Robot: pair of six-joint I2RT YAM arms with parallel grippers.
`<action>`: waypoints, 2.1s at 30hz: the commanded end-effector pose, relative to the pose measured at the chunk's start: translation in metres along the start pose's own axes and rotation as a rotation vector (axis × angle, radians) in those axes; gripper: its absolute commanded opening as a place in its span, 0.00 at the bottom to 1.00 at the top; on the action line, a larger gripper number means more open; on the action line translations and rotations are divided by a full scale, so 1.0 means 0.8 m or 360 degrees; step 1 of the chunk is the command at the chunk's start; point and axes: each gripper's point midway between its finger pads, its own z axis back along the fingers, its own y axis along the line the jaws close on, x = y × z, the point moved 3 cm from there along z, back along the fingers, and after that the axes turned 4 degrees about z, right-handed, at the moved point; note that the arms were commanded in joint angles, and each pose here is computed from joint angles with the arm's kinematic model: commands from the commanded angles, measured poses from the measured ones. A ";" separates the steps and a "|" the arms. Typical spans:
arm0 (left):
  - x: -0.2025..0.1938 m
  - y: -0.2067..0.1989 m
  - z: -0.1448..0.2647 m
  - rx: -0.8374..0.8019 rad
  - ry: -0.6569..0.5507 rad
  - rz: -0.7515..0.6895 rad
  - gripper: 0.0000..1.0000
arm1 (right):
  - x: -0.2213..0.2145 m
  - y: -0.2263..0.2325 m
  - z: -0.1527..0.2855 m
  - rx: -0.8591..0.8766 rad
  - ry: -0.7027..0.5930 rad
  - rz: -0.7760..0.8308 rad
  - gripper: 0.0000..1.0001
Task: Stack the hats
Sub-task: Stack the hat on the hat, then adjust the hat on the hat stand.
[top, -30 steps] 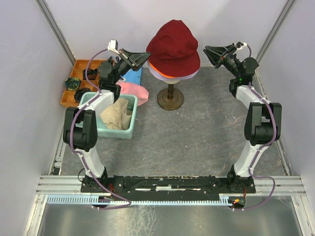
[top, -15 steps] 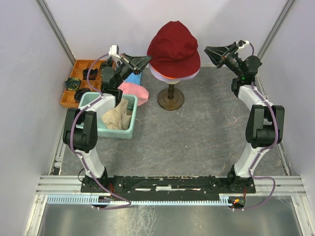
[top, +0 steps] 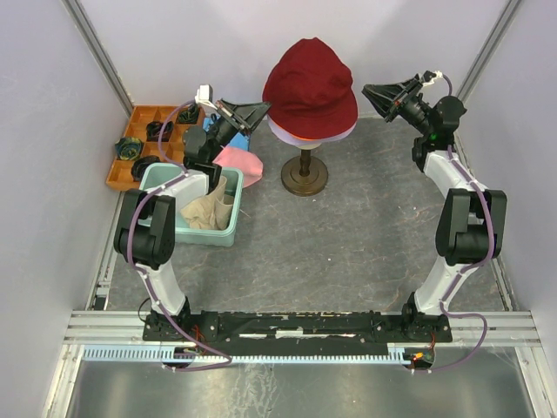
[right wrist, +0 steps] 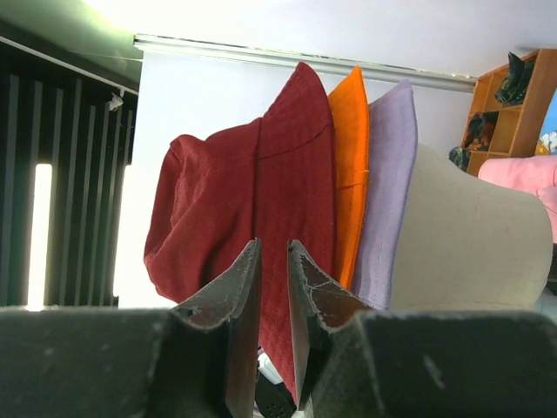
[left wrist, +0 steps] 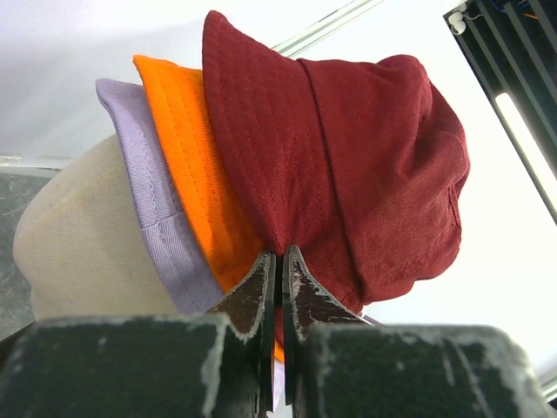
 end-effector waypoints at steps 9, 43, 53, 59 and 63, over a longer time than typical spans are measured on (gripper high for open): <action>-0.087 0.081 0.028 0.0500 0.0337 0.0204 0.25 | -0.019 0.033 0.013 -0.0019 0.0056 0.0194 0.36; -0.031 0.092 0.020 0.0493 0.0262 0.0062 0.47 | -0.108 0.000 0.105 -0.0450 -0.0030 0.0227 0.53; 0.026 0.080 0.027 0.0456 0.0151 0.0042 0.48 | -0.111 0.035 0.094 -0.0312 -0.0098 0.0245 0.54; 0.046 0.076 0.012 0.0385 0.0142 0.0051 0.49 | -0.104 0.038 0.080 -0.0291 -0.0097 0.0267 0.55; 0.054 0.071 0.000 0.0352 0.0152 0.0044 0.50 | -0.102 0.039 0.070 -0.0268 -0.0093 0.0271 0.55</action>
